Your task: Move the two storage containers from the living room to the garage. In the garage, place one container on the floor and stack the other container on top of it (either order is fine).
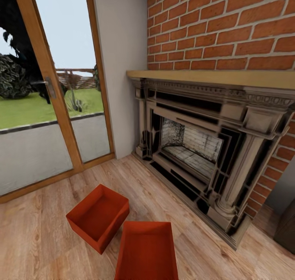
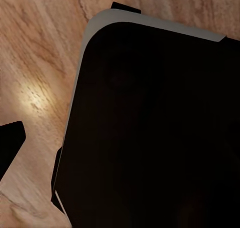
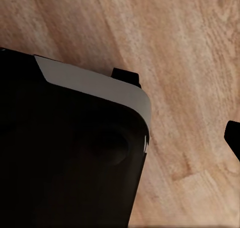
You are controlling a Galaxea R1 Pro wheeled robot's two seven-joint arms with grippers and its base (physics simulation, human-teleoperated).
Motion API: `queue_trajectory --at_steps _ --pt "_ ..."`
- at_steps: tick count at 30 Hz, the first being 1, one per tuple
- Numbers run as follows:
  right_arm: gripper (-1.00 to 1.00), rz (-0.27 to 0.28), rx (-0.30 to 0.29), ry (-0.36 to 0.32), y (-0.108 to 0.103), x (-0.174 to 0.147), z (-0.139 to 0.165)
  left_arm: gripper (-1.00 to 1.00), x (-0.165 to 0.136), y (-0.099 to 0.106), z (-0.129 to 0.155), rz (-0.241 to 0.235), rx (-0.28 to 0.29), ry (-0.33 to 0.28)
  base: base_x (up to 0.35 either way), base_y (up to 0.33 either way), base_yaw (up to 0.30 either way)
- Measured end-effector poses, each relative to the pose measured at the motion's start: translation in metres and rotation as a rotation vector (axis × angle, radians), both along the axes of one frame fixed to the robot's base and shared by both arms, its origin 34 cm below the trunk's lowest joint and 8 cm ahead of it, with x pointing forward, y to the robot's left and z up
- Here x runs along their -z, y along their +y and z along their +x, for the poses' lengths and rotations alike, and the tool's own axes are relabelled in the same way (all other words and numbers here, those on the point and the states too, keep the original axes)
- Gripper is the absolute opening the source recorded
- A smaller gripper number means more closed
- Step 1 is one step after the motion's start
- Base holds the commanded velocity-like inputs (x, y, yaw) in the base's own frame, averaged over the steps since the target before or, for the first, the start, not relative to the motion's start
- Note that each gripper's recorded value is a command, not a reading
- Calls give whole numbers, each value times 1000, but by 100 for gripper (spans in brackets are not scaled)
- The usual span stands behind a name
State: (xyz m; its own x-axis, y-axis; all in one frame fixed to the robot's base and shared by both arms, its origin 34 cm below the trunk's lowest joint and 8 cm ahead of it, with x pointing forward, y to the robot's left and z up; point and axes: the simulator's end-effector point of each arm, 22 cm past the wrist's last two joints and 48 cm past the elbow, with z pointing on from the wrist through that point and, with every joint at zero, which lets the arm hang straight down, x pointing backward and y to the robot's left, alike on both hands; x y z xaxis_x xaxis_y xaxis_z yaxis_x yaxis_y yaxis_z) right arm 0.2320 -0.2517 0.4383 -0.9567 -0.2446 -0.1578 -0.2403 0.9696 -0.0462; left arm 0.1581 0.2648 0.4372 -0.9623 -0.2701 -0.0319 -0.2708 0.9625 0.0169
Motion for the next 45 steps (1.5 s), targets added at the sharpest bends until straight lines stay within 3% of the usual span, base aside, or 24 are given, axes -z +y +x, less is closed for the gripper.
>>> queue_trajectory --at_steps 45 --pt "100 -3 4 66 -3 6 -27 100 0 0 -28 0 0 72 0 0 0"
